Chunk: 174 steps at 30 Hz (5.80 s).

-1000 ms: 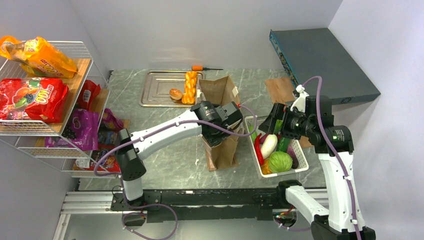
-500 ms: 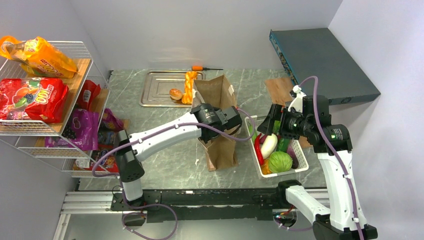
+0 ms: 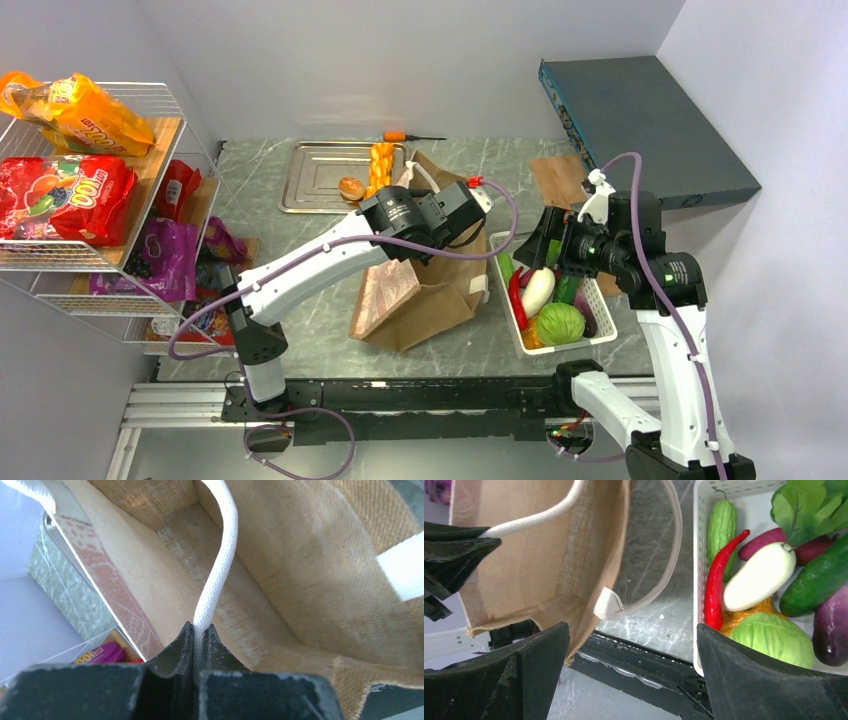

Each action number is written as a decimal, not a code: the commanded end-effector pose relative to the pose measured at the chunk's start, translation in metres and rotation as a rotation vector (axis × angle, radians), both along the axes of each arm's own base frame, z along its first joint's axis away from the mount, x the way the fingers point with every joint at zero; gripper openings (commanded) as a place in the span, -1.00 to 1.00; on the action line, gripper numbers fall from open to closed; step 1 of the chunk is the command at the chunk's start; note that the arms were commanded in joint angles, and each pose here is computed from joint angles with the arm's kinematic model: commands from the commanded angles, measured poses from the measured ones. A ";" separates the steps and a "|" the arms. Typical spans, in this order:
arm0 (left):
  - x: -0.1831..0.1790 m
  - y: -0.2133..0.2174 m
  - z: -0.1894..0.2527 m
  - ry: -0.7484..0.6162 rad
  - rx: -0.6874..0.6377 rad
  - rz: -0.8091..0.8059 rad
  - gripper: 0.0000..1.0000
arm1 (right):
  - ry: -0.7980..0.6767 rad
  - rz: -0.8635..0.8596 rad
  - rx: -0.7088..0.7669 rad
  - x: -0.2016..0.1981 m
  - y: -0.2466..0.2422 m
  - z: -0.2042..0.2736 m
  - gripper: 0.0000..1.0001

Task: Place the food into the grocery bag and tie it
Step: Adjust the grocery bag at the center of the board.

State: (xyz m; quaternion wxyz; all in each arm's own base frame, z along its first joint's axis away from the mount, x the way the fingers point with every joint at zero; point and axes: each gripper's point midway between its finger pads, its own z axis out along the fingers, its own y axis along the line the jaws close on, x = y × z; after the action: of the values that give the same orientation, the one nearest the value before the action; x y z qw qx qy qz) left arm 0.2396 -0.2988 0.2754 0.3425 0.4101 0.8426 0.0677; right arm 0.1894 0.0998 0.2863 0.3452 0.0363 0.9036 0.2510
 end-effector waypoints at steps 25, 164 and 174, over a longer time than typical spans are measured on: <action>-0.043 -0.021 0.051 0.033 -0.668 0.007 -1.00 | -0.040 -0.097 0.629 0.083 0.066 0.034 0.99; -0.064 0.046 0.102 0.203 -1.151 0.105 -1.00 | 0.064 -0.162 0.121 0.028 0.050 0.005 1.00; -0.066 0.065 0.114 0.126 -1.073 0.035 -1.00 | -0.023 -0.078 0.011 0.049 0.050 -0.016 0.99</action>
State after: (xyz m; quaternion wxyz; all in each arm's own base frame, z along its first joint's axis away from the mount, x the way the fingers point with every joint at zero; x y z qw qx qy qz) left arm 0.1793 -0.2415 0.3605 0.4153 0.1377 0.8153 -0.3793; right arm 0.2217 0.1433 0.2705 0.3280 0.1201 0.9065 0.2373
